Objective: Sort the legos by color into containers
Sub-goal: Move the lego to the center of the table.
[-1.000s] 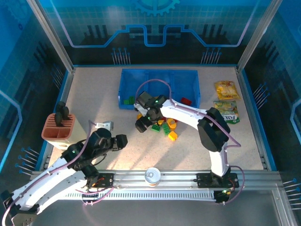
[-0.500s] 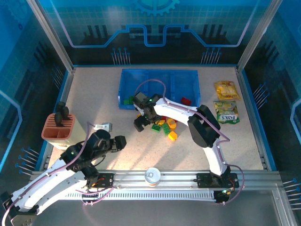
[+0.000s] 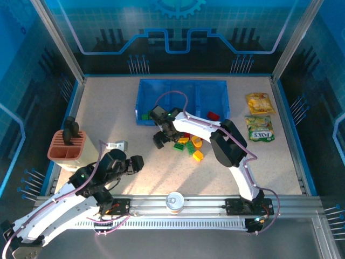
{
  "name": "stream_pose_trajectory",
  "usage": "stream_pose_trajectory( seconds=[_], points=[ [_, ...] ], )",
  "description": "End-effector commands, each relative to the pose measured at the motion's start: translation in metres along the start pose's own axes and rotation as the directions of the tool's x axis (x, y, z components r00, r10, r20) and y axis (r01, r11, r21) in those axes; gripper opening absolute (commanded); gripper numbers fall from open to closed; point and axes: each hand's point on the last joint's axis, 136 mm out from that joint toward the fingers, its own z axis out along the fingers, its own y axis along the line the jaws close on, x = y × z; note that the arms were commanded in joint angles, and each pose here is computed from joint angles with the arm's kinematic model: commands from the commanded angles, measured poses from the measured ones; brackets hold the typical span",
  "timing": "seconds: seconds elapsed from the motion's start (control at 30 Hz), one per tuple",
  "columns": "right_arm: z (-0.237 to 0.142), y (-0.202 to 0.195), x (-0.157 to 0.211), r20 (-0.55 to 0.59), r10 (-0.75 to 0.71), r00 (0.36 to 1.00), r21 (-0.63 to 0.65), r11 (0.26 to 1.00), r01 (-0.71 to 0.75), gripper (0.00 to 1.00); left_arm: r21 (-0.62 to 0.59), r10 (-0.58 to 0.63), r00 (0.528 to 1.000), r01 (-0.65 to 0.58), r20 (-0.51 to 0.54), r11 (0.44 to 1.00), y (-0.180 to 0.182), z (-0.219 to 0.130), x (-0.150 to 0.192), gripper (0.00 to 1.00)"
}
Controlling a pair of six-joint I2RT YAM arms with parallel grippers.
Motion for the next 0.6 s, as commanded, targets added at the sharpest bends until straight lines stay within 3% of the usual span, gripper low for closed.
stream_pose_trajectory(
  seconds=[0.0,0.4,0.57],
  points=[
    [0.008,0.0,0.004,-0.03,0.007,1.0,0.039,0.999,-0.005,0.89,-0.022,-0.002,1.0,0.002,-0.001,1.0,0.006,0.003,0.004,0.69],
    [0.006,0.008,0.0,-0.018,0.004,1.0,0.056,0.998,-0.003,0.74,-0.028,0.007,1.0,-0.006,0.008,1.0,0.007,0.003,0.002,0.69],
    [0.001,0.013,-0.001,-0.006,0.002,1.0,0.055,0.998,-0.002,0.72,-0.024,0.012,1.0,-0.011,0.013,1.0,0.005,0.003,0.0,0.69]
  ],
)
